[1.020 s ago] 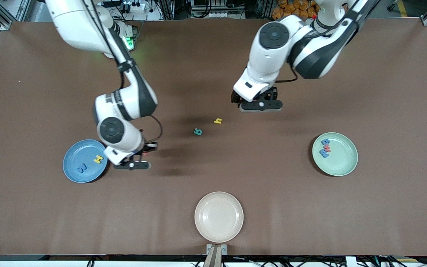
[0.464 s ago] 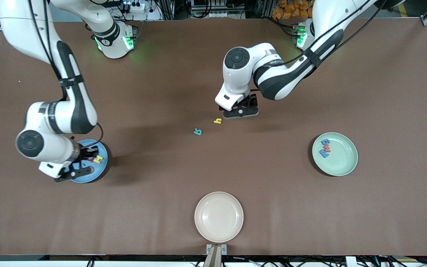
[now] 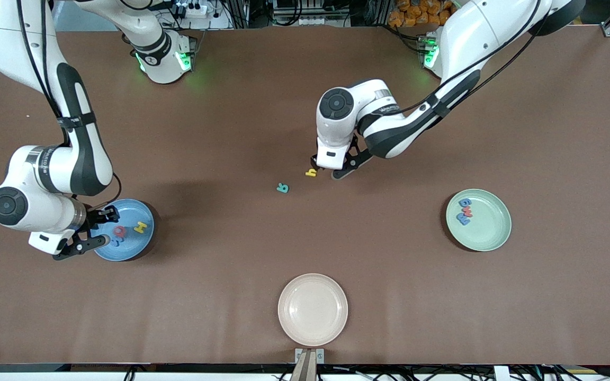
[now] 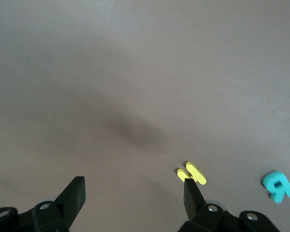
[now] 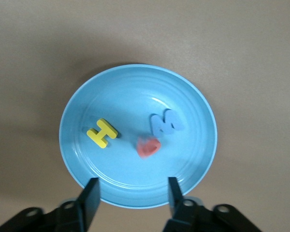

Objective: Sort uppercase to blue plate, lowercase to green plate
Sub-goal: 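Lower the left gripper and grasp the yellow lowercase h letter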

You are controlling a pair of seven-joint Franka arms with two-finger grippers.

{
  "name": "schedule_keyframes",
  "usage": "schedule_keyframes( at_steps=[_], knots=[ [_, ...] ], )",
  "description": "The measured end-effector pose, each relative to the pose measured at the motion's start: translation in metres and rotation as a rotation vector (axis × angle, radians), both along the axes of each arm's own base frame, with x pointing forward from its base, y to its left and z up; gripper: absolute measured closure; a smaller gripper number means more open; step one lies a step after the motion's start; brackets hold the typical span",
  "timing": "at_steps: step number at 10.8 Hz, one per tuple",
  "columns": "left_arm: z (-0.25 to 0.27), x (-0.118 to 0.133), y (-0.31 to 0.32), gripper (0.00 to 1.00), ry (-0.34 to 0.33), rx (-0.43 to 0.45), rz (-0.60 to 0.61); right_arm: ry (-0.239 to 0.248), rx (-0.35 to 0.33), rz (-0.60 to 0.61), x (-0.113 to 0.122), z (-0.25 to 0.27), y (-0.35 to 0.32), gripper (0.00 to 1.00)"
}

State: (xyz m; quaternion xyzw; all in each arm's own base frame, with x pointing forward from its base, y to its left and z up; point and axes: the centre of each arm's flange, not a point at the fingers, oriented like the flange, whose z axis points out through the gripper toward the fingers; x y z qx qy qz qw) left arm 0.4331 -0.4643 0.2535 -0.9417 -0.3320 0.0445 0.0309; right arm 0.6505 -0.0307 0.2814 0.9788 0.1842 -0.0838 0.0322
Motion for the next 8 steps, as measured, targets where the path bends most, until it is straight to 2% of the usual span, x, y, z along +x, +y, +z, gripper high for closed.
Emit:
schedule_keyframes(
  at_steps=[2, 3, 4, 5, 8],
  knots=[
    [-0.027, -0.004, -0.020, 0.10, -0.010, 0.037, 0.143, 0.002, 0.001, 0.002, 0.000, -0.001, 0.001, 0.04],
    [-0.040, -0.007, -0.032, 0.11, -0.002, 0.053, 0.183, 0.003, 0.001, 0.002, -0.001, -0.001, 0.001, 0.00],
    [-0.049, -0.008, -0.042, 0.16, 0.001, 0.052, 0.209, 0.003, 0.001, 0.002, -0.001, -0.001, 0.002, 0.00],
    [-0.054, -0.008, -0.048, 0.16, 0.000, 0.046, 0.228, 0.003, 0.001, 0.002, -0.001, -0.001, 0.002, 0.00],
    [-0.063, 0.007, -0.042, 0.22, -0.002, 0.036, 0.269, 0.003, 0.001, 0.003, -0.001, -0.001, 0.002, 0.00]
  ],
)
